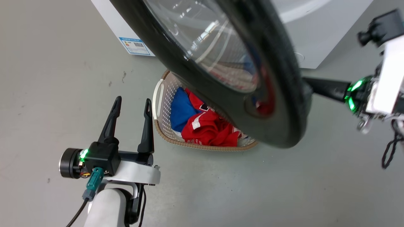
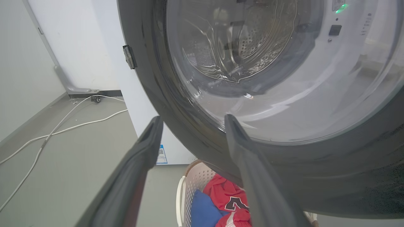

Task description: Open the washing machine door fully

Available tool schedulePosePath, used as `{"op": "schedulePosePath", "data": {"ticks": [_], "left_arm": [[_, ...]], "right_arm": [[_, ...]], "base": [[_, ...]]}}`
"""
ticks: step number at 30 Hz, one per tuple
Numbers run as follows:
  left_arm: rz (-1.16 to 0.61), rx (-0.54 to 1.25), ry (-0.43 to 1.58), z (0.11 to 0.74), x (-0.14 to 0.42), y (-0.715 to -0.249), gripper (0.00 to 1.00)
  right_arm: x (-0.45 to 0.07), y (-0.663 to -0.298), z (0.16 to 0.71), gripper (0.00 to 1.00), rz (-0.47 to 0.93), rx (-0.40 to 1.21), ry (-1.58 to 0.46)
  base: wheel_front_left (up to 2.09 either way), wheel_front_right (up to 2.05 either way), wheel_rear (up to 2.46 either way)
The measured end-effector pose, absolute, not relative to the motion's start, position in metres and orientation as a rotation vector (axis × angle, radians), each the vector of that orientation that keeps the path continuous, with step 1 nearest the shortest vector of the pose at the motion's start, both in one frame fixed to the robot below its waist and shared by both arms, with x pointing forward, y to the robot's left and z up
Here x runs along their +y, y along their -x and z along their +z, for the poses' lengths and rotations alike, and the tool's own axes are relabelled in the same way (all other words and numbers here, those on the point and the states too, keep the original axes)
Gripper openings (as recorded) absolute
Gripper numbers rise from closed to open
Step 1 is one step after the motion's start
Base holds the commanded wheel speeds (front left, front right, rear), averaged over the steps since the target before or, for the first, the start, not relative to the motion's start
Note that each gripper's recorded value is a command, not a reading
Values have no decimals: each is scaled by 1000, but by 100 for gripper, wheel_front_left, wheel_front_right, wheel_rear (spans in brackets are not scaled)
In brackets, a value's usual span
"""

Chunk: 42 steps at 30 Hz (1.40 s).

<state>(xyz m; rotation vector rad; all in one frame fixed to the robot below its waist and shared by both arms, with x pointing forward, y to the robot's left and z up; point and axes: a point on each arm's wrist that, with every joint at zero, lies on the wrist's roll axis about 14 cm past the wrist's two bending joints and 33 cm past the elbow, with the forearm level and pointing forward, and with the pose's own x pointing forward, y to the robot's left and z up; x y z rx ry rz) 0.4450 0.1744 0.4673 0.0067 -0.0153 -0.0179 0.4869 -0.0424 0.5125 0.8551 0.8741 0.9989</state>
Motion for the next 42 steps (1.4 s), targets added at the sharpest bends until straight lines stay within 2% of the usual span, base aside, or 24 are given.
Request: {"op": "schedulePosePath", "data": {"ticks": [11, 33, 37, 42], "left_arm": [[-12, -38, -12, 480, 176, -431, 100], [13, -73, -27, 500, 183, -403, 100], [23, -77, -29, 502, 186, -397, 100], [31, -78, -30, 504, 188, -388, 100]], "right_arm": [[-14, -430, 517, 0, 1087, 911, -944], [44, -359, 523, 0, 1204, 1000, -1053], [46, -354, 522, 0, 1187, 990, -1076], [34, -362, 523, 0, 1087, 905, -1129]], "base": [[0, 0, 0], [0, 0, 0], [0, 0, 0], [0, 0, 0]]}}
